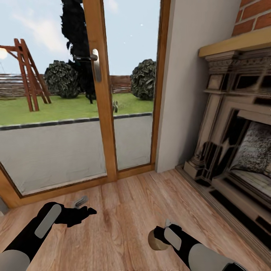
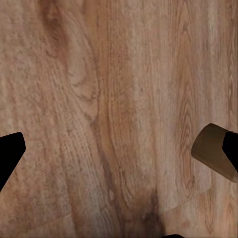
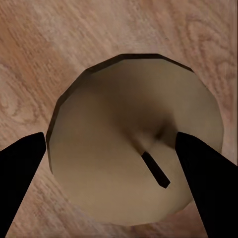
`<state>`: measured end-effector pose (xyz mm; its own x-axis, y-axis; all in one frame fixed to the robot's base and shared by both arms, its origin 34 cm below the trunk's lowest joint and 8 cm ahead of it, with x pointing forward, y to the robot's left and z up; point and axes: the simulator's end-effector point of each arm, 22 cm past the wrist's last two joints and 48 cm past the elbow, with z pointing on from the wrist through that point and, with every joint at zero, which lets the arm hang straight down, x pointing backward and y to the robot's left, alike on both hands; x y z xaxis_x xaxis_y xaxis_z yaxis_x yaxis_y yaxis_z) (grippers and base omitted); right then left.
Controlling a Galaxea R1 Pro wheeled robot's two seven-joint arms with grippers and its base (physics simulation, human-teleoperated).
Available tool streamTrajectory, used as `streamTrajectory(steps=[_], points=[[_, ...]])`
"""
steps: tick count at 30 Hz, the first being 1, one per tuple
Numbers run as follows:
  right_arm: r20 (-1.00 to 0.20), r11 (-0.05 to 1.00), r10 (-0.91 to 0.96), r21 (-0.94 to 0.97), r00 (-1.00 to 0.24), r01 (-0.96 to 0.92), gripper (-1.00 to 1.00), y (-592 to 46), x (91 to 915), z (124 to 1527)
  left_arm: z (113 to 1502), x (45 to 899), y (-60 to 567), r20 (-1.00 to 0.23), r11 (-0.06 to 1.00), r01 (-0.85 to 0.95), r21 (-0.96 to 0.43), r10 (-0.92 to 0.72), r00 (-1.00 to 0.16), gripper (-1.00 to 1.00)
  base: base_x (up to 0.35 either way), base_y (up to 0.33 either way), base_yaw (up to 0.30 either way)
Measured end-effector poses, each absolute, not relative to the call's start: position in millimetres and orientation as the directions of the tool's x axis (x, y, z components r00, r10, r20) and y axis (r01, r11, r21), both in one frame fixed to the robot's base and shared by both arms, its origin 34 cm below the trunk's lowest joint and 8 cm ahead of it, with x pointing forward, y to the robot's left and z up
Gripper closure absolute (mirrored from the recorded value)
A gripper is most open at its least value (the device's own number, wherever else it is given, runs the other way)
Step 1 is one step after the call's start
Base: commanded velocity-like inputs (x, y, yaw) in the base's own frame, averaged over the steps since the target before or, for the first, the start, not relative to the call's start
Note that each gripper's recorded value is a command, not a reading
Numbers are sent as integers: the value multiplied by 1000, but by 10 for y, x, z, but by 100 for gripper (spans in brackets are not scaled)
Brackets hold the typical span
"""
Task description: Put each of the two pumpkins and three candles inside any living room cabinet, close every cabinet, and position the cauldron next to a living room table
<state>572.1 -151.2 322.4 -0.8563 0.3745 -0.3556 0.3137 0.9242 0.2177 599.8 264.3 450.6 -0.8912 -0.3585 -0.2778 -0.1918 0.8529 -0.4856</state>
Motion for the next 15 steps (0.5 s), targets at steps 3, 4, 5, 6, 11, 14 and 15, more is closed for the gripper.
streamTrajectory(steps=[3,4,5,6,11,14,15], points=[[-309,930,358,203,-881,307,100,-1533,5610,3154,4481,5992,2643,-273,853,-194,-485,-359,-893,-100,0,0,-14],[-300,931,354,199,-886,305,100,-1545,5589,3139,4473,5991,2643,-272,853,-195,-484,-359,-893,-100,0,0,-5],[-292,932,353,196,-889,305,100,-1559,5571,3124,4465,5989,2643,-270,853,-196,-484,-359,-893,-100,0,0,-3],[-280,928,361,200,-889,314,100,-1563,5554,3112,4456,5987,2643,-269,853,-197,-484,-359,-894,-100,0,0,-2],[-221,911,398,208,-890,356,100,-1646,5451,3037,4415,5977,2643,-261,853,-201,-482,-359,-896,-100,0,0,0],[-193,905,411,208,-891,372,100,-1694,5404,3001,4390,5972,2643,-257,853,-203,-481,-359,-897,-100,0,0,0],[-186,903,413,208,-891,375,100,-1702,5391,2991,4382,5969,2643,-255,853,-204,-481,-359,-898,-100,0,0,0]])
